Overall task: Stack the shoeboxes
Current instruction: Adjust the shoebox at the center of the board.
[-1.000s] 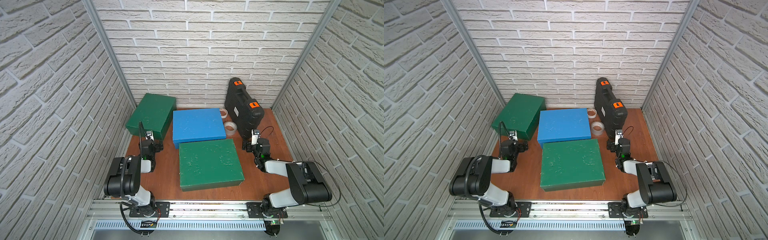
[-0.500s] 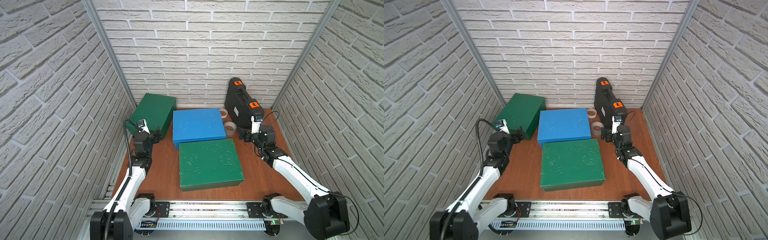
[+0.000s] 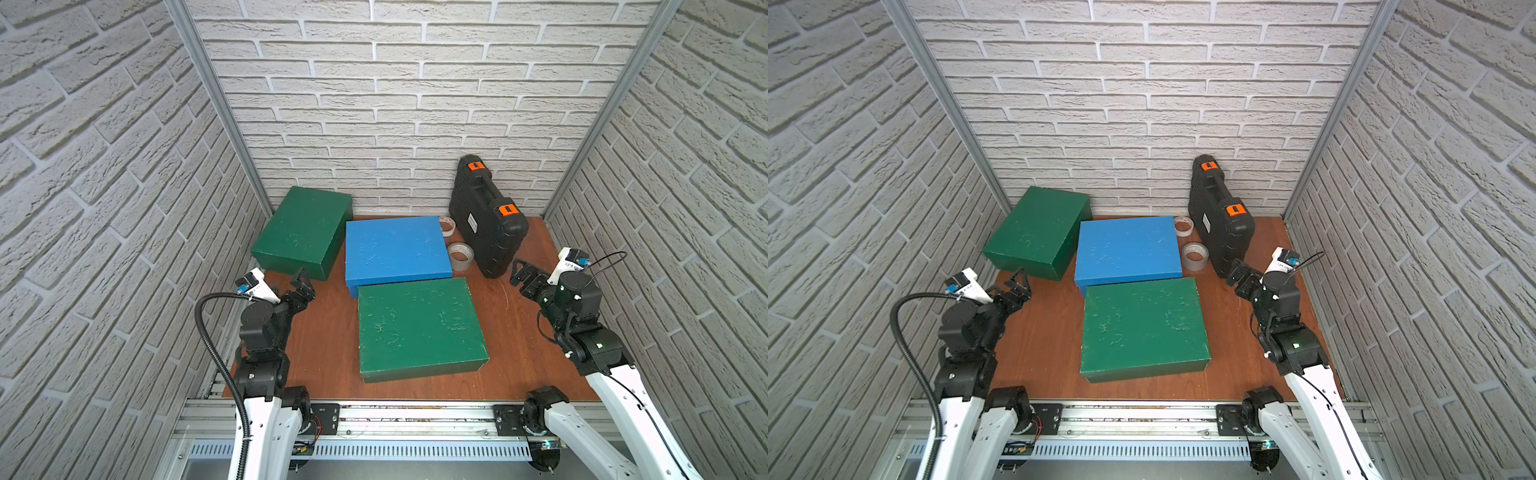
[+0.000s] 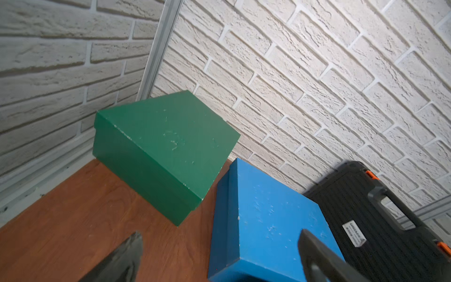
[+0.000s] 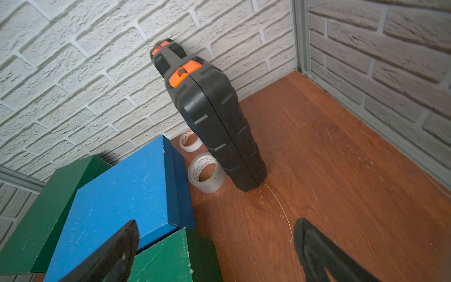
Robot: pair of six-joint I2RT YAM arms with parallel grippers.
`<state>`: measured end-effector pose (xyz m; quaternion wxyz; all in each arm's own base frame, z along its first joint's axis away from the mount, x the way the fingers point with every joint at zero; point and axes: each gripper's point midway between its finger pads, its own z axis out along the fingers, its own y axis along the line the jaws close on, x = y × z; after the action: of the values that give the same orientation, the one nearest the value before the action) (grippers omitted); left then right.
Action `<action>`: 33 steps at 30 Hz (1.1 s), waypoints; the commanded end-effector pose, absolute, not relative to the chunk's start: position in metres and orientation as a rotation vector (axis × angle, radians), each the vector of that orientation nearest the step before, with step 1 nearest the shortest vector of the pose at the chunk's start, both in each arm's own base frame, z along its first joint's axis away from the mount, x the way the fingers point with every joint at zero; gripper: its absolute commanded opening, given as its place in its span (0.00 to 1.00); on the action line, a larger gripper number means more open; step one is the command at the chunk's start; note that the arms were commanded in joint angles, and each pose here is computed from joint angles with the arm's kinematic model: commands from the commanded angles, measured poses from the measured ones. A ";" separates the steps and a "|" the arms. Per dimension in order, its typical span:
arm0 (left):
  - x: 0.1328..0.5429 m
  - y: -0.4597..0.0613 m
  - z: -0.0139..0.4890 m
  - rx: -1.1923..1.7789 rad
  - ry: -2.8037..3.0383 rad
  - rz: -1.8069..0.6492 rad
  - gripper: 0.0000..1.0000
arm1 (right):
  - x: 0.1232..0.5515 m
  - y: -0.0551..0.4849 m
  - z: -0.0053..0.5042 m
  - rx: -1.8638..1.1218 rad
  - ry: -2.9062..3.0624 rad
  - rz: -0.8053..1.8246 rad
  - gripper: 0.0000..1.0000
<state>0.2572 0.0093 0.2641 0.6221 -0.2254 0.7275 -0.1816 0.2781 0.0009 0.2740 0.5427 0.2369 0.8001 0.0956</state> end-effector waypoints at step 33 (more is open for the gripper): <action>0.414 -0.066 0.158 -0.392 2.223 -0.563 0.98 | 0.420 0.187 0.188 -0.046 2.398 0.266 0.99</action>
<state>0.4041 -0.0672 0.1608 0.3931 -0.1655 0.8730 -0.2367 0.4122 0.1816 0.1852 0.3534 -0.0052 0.9300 0.1004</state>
